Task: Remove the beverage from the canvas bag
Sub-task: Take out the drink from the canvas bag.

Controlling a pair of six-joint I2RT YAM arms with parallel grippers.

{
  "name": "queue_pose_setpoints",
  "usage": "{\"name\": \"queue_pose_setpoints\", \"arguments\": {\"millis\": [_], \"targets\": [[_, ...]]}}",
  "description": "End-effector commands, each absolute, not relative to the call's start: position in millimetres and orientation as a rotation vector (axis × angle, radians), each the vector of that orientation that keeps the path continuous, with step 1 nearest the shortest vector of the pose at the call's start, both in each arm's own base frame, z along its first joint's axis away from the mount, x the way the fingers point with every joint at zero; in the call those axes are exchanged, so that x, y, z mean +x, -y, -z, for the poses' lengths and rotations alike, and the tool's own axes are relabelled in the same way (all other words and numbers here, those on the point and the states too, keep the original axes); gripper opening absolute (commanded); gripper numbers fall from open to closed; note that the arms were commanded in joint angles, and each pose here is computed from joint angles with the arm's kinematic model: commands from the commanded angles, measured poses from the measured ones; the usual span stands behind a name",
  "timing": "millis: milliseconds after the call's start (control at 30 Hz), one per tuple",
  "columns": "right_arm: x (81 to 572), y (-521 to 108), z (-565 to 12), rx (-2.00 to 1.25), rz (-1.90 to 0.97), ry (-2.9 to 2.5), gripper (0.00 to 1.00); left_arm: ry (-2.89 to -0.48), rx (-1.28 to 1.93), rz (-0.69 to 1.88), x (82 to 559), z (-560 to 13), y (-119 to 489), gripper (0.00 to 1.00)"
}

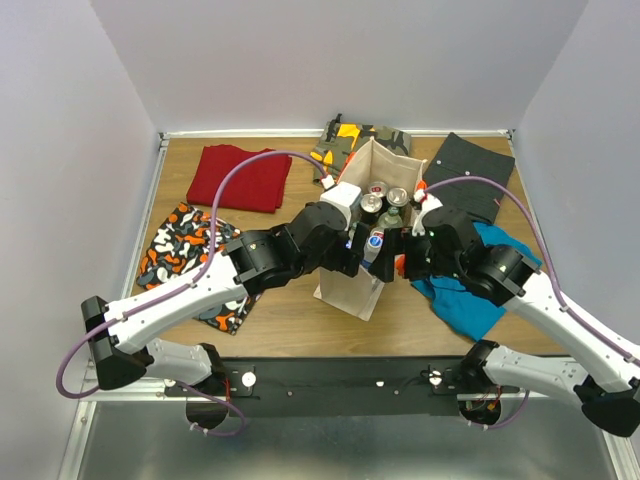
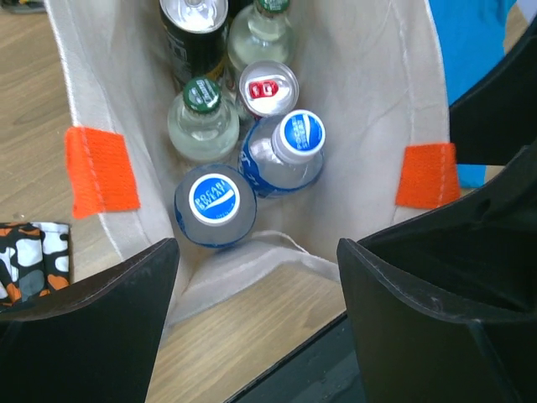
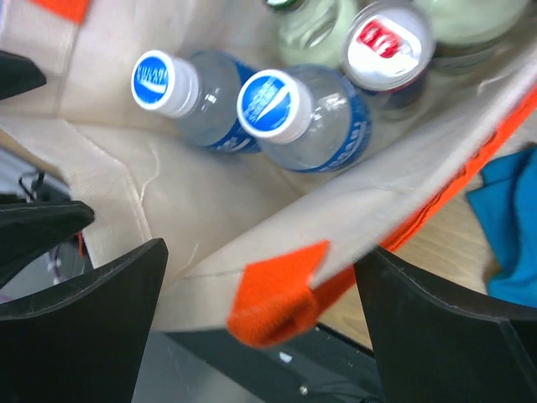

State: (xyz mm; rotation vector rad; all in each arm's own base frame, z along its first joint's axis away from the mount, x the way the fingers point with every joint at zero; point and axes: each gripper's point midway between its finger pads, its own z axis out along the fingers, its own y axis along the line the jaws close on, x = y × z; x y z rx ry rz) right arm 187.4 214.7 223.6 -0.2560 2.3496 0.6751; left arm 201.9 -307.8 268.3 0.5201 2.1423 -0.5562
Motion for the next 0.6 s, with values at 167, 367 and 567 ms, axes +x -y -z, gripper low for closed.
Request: {"name": "queue_pose_setpoints", "arguments": {"millis": [167,367,567], "targets": [[183,-204,-213,-0.169,-0.656,-2.346,1.00,-2.097,0.481,0.506,228,-293,312,0.86],[163,-206,-205,-0.258,-0.718,-2.396,1.00,-2.134,0.487,0.511,237,-287,319,0.86],[152,-211,-204,-0.332,-0.783,-2.399,1.00,-2.168,0.502,0.506,238,-276,325,0.90]]}}
